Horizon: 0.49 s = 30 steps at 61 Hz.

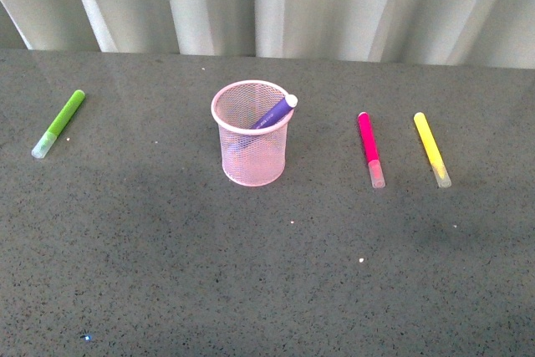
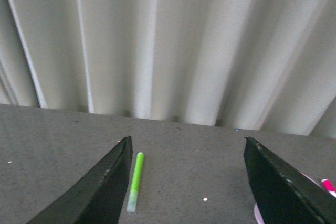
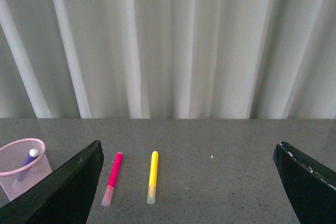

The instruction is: Insert purple and pink pens into pink cup

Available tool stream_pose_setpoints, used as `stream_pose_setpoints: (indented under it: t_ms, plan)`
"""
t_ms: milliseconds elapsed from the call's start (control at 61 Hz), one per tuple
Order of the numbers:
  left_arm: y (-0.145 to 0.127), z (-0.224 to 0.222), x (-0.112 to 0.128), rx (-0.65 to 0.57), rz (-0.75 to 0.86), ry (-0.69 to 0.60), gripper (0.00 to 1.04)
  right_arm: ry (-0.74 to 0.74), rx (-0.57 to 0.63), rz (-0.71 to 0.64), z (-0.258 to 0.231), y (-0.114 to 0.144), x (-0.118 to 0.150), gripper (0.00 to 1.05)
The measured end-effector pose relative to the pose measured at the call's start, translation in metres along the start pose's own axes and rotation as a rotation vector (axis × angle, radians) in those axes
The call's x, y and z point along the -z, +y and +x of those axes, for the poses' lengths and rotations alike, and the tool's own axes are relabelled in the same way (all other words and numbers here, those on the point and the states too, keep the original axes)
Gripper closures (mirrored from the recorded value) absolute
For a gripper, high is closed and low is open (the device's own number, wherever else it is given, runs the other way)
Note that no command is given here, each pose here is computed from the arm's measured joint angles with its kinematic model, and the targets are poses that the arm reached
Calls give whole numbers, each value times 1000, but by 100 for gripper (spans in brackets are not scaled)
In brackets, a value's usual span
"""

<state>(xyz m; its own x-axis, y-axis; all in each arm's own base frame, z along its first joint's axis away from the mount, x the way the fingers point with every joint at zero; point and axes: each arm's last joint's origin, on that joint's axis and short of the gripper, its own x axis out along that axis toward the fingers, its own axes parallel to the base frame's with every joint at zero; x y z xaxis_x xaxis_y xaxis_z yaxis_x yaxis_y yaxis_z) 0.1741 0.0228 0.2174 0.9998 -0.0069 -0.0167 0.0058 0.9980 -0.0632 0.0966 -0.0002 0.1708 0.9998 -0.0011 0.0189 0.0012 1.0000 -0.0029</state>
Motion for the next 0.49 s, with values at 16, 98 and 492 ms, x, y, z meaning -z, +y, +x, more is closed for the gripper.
stream_pose_setpoints:
  t_ms: [16,98,492]
  plan:
    - [-2,-2,2,-12,7,-3,42,0,0,0,0,0,0,7]
    - [-11,-10,9,-25,31,-14,56,0,0,0,0,0,0,7]
    - [-21,-37,35,-6,55,-11,101,0,0,0,0,0,0,7]
